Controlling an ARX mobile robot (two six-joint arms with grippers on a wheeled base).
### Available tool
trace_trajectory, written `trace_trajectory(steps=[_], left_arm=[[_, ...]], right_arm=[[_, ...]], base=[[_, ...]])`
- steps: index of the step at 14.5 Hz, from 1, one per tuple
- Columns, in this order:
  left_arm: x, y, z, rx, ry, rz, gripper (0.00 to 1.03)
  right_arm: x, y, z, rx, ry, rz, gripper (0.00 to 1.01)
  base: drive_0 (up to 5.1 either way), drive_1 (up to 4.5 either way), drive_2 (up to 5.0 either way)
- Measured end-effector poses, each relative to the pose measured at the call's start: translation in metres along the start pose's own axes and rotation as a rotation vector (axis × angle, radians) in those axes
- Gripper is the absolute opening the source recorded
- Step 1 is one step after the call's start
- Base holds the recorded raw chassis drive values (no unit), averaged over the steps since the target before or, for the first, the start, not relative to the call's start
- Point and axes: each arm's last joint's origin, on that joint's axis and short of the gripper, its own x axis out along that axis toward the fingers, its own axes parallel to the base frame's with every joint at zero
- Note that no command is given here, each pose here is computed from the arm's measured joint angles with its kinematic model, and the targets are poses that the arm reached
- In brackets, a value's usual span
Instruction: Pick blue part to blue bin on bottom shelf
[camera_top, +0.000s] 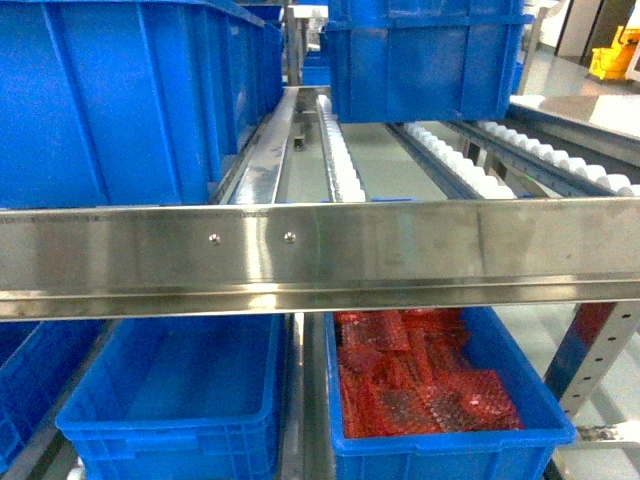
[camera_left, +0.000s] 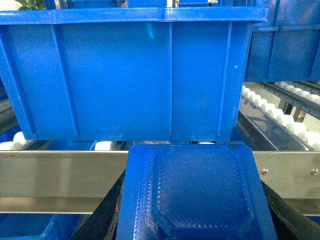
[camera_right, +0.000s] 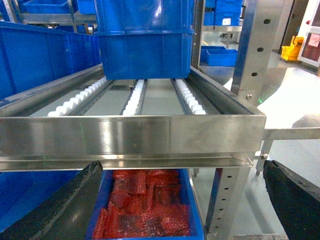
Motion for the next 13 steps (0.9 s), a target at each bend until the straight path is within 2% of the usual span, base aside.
trace_trajectory(steps=[13], left_arm=[[0.0000,0.0000,0.0001,0.000,-0.001,0.000,0.44]], right_arm=[[0.0000,-0.0001,0.0000,0.000,0.000,-0.003,0.98]], base=[[0.0,0.00,0.0]])
